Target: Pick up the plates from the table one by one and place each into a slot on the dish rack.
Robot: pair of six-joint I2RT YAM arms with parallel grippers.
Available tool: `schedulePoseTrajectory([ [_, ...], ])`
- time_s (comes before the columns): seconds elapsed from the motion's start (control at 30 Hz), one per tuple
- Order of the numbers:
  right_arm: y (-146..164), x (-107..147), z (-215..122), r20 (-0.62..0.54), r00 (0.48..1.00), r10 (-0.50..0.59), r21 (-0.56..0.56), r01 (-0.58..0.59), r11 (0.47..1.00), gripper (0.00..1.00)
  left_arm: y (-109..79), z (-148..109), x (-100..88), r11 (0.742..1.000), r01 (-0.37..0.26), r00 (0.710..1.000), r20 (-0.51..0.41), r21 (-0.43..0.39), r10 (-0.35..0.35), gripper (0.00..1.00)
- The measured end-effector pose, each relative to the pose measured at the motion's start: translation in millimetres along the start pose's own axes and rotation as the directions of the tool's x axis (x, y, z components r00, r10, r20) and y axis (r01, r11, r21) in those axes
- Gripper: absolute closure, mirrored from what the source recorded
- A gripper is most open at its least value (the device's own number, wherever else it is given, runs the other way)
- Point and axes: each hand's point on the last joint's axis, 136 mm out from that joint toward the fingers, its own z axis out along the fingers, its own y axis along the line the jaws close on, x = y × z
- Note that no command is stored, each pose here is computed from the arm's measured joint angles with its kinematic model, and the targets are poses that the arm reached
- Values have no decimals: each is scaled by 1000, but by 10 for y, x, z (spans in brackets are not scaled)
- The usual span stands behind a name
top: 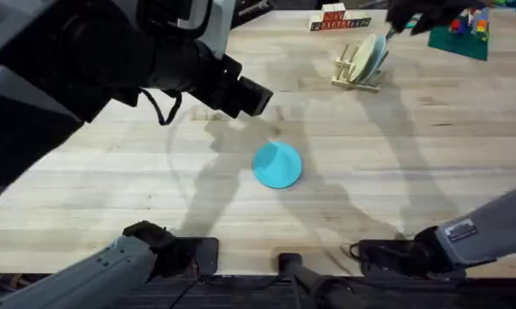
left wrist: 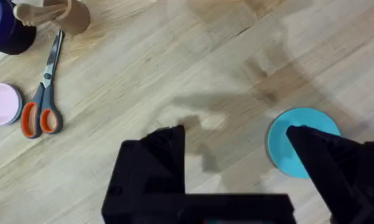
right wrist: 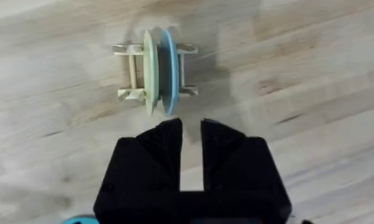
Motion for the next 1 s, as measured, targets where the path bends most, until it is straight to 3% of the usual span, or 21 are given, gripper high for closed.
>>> schedulePoseTrajectory([
  [0.07,-66,-8,-212,23,1000,9,-11,-9,1000,765,0,0,0,1000,0,1000,0,0,0,7],
  [0.1,-94,-1,-298,31,999,9,-15,-9,1000,698,0,0,0,1000,0,1000,0,0,0,8],
  [0.27,-175,171,-590,14,1000,-1,-48,2,999,40,0,0,0,1000,0,1000,0,0,0,8],
  [0.57,-336,518,-845,-64,998,-26,-55,23,998,9,0,0,0,1000,0,1000,0,0,0,8],
  [0.8,-521,758,-1068,-20,1000,-8,-75,6,997,7,0,0,0,1000,0,1000,0,0,0,8],
  [1.0,-484,1030,-1001,7,1000,5,-164,-4,986,6,-1,0,8,1000,0,1000,-3,1,0,7],
])
